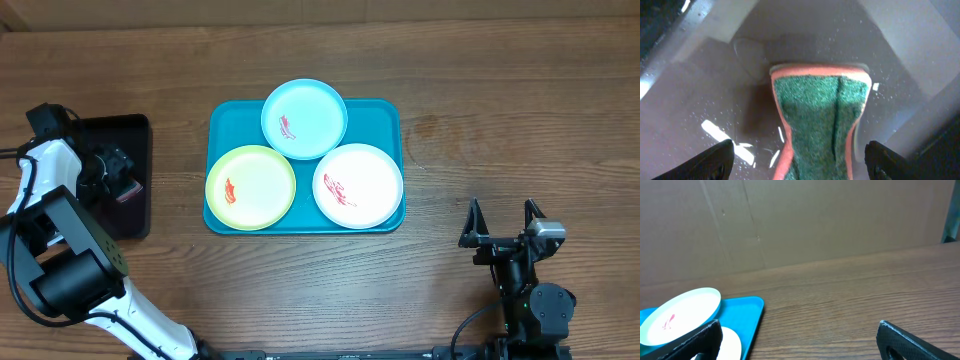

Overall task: Clean dirty plates on tray and stack at the side
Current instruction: 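Lower the left gripper and grasp the green-and-orange sponge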

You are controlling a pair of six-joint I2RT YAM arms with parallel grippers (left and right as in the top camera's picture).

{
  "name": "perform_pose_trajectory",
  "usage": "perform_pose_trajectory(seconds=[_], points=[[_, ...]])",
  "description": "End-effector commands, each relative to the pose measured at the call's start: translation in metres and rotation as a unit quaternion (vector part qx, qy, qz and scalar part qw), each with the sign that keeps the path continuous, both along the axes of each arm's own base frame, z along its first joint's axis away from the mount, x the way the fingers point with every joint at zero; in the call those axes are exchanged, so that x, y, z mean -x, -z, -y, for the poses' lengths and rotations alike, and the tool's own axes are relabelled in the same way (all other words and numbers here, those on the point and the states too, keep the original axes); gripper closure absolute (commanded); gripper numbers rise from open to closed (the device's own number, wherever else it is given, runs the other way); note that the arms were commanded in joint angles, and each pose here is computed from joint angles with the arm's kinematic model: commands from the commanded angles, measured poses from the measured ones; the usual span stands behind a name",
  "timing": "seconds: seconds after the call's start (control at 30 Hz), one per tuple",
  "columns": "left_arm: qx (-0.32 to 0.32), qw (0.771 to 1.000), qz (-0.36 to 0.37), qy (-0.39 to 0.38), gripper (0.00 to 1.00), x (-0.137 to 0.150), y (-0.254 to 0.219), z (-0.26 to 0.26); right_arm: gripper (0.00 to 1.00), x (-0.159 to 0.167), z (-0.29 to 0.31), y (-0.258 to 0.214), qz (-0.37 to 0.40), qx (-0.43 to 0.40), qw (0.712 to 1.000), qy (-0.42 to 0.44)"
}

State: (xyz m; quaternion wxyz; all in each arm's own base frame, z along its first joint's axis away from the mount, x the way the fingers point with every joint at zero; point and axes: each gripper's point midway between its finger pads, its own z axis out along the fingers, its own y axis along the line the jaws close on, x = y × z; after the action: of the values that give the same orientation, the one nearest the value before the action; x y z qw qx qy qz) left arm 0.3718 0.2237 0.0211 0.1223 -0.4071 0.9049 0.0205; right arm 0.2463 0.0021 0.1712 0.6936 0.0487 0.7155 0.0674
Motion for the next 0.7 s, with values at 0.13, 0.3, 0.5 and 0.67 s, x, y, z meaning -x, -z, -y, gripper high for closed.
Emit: perform_pose_trajectory(seconds=[0.13, 0.3, 0.5, 0.67], points=[[-0.026, 0.999, 0.000, 0.034, 0.06, -0.008, 0.003, -0.007, 0.00, 0.000, 0.001, 0.001, 0.004, 0.002, 1.000, 0.004], [-0.009, 0.999, -0.005, 0.038, 0.07, -0.009, 0.019, -0.003, 0.00, 0.000, 0.001, 0.001, 0.004, 0.002, 1.000, 0.003], [-0.003, 0.999, -0.016, 0.051, 0.32, -0.008, 0.033, -0.001, 0.00, 0.000, 0.001, 0.001, 0.004, 0.002, 1.000, 0.003], [-0.025, 0.998, -0.030, 0.048, 0.96, -0.004, 0.033, -0.010, 0.00, 0.000, 0.001, 0.001, 0.004, 0.002, 1.000, 0.003]])
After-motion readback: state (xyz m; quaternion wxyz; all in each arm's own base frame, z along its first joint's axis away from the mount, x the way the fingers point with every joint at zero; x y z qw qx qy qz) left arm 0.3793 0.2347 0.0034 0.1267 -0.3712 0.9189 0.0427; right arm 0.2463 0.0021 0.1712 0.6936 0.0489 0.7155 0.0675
